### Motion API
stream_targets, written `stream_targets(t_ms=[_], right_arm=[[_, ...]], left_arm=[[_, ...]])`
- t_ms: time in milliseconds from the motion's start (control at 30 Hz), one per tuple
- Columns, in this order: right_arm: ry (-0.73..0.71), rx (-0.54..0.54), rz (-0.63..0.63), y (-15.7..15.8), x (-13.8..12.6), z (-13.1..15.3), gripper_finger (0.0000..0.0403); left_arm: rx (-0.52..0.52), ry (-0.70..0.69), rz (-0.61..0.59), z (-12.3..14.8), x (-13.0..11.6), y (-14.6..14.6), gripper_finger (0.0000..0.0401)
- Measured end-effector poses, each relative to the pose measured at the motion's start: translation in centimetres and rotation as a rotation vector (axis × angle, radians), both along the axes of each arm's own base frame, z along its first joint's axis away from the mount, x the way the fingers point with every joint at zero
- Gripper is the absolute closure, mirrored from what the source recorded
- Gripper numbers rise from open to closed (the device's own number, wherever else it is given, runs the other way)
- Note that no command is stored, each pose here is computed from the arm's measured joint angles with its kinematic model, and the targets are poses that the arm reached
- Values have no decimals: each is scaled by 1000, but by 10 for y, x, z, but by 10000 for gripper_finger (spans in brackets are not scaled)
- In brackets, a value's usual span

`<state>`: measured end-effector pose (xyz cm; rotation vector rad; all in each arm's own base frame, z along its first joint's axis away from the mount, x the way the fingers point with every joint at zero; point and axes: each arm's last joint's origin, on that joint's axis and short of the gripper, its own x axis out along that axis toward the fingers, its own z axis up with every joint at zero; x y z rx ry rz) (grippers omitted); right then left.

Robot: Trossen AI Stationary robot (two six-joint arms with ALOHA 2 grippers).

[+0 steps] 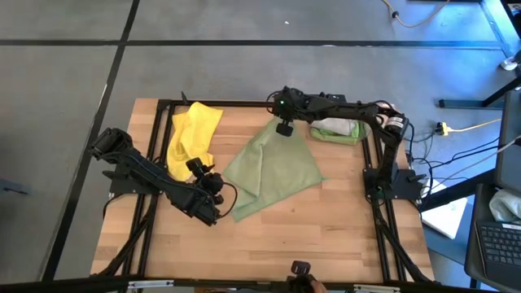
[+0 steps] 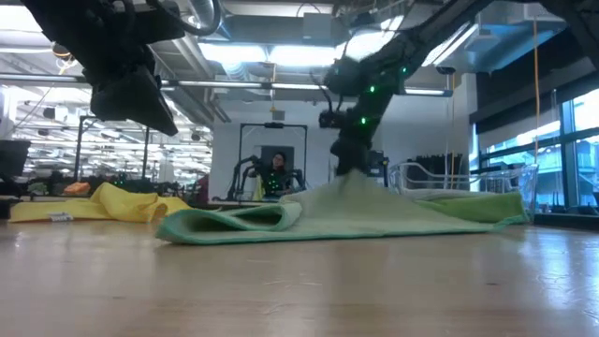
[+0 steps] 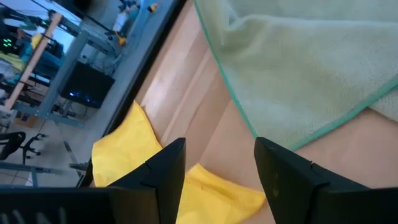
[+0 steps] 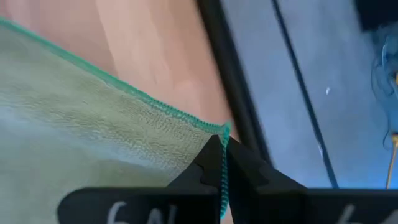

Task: Fold microfiber towels
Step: Fold the light green cloth

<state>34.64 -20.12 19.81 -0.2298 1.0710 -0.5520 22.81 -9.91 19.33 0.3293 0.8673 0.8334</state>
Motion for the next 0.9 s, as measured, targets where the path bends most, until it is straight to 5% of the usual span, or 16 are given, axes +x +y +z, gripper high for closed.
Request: stream_targets(t_ms=[200,533,633,800,900], right_arm=[[-72,27,91,15,-3,28,377],[-50,94,109,23,-8,30,350],[-74,243,207,31,-8,29,350],[-185,706,473,66,-7,18,350],[-167,839,564,91,-10,-4,350]], left_arm=[[64,-36,3,-18,-6,7,217],[-23,-182,22,-56,1,25,217],[-18,-195,-36,-57,9,26,217],[4,-198,-107,-51,26,32,217],[-8,-161,-110,-51,32,45,217]])
